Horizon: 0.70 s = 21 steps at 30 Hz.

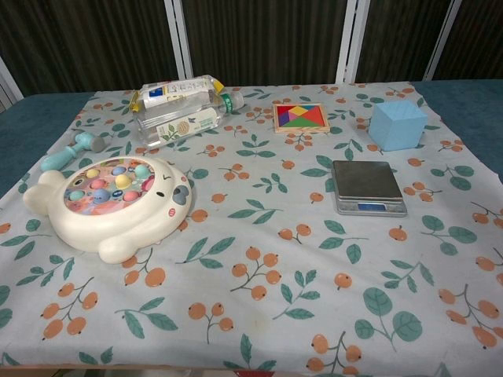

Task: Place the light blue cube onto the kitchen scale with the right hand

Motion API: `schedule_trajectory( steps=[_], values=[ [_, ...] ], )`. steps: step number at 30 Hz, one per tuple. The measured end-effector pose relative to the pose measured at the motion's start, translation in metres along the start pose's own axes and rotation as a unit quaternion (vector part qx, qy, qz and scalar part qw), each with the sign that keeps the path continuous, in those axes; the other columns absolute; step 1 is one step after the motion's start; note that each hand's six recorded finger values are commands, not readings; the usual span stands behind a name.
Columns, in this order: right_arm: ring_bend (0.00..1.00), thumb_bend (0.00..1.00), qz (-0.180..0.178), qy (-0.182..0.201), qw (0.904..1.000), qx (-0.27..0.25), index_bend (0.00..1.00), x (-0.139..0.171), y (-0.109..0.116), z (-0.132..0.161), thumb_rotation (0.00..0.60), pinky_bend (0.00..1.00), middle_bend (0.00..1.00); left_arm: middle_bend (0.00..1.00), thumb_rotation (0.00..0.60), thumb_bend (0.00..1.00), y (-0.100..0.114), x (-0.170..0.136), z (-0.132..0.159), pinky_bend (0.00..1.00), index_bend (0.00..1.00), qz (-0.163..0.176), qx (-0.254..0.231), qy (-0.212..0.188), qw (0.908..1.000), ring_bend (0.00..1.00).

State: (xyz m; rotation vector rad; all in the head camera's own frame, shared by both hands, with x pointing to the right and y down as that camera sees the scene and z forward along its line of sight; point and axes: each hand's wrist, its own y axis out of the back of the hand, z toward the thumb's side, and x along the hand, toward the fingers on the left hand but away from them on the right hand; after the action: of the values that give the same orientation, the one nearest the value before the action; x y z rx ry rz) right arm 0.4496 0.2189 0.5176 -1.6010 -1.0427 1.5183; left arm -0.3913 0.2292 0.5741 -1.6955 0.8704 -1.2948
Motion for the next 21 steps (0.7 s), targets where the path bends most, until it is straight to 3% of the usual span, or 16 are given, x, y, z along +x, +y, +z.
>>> schedule_trajectory(
  steps=[12, 21],
  values=[
    [0.04, 0.12, -0.022, 0.009, 0.9997, -0.002, 0.00, -0.025, -0.001, 0.001, 0.600, 0.23, 0.09, 0.02, 0.600, 0.47, -0.008, -0.002, 0.003, 0.37, 0.03, -0.012, 0.012, 0.000, 0.9999, 0.08],
    [0.04, 0.13, -0.052, 0.055, 0.9969, -0.023, 0.07, -0.096, 0.006, 0.016, 0.600, 0.23, 0.09, 0.02, 0.600, 0.47, -0.010, -0.006, 0.001, 0.37, 0.07, -0.011, 0.005, 0.006, 0.9999, 0.08]
  ],
)
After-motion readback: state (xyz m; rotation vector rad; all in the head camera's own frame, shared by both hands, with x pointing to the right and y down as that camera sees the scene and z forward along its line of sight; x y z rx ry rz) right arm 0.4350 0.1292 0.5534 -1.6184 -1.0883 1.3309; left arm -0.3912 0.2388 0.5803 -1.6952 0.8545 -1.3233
